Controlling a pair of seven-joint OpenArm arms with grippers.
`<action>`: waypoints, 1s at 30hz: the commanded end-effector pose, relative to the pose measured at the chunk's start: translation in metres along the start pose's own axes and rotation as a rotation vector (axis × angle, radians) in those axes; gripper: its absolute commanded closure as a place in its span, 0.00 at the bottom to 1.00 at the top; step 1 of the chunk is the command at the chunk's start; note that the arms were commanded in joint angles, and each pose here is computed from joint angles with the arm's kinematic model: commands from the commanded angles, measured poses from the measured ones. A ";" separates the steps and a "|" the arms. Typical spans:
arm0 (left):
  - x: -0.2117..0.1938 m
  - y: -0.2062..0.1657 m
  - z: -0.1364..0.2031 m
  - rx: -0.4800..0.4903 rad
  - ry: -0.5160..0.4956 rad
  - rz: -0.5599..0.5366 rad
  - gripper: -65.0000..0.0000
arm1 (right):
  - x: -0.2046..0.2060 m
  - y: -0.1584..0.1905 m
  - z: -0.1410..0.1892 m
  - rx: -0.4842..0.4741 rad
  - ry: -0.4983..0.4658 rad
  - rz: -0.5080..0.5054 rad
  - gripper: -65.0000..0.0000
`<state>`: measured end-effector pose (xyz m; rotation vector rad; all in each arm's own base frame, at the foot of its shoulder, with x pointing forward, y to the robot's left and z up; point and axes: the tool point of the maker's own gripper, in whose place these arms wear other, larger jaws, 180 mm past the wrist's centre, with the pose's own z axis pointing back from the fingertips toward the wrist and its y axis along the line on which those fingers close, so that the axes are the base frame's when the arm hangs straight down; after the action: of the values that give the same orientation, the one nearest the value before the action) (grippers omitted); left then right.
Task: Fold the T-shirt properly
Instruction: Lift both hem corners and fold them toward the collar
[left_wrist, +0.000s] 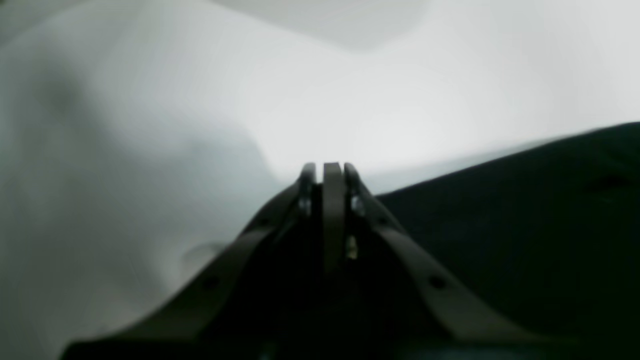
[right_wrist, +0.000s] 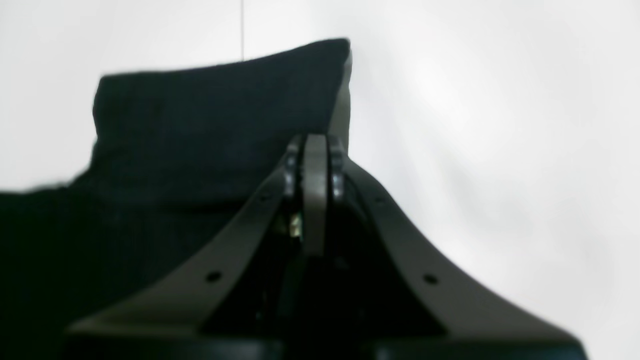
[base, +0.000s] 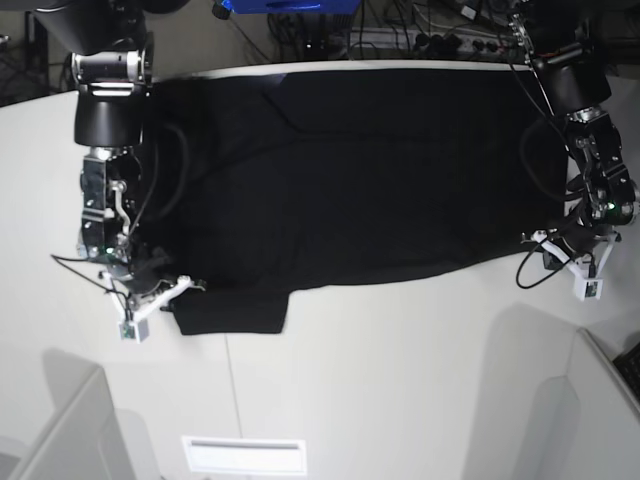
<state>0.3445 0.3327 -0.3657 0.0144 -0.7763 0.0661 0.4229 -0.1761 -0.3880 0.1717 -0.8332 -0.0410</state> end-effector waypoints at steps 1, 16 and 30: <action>0.023 0.005 0.009 -0.005 -0.067 0.000 1.00 | 0.029 0.000 0.007 0.005 -0.078 0.012 1.00; 0.023 -0.027 0.045 -0.078 -0.083 -0.067 1.00 | 0.017 -0.025 0.038 -0.044 -0.094 -0.060 1.00; -0.005 -0.013 0.079 -0.012 -0.067 -0.085 1.00 | 0.007 -0.016 0.068 -0.043 -0.098 -0.007 1.00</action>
<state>0.2787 0.3125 -0.3279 0.0227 -0.7920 -0.0074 0.3663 -0.1973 -0.3596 0.1366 -0.8663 -0.0797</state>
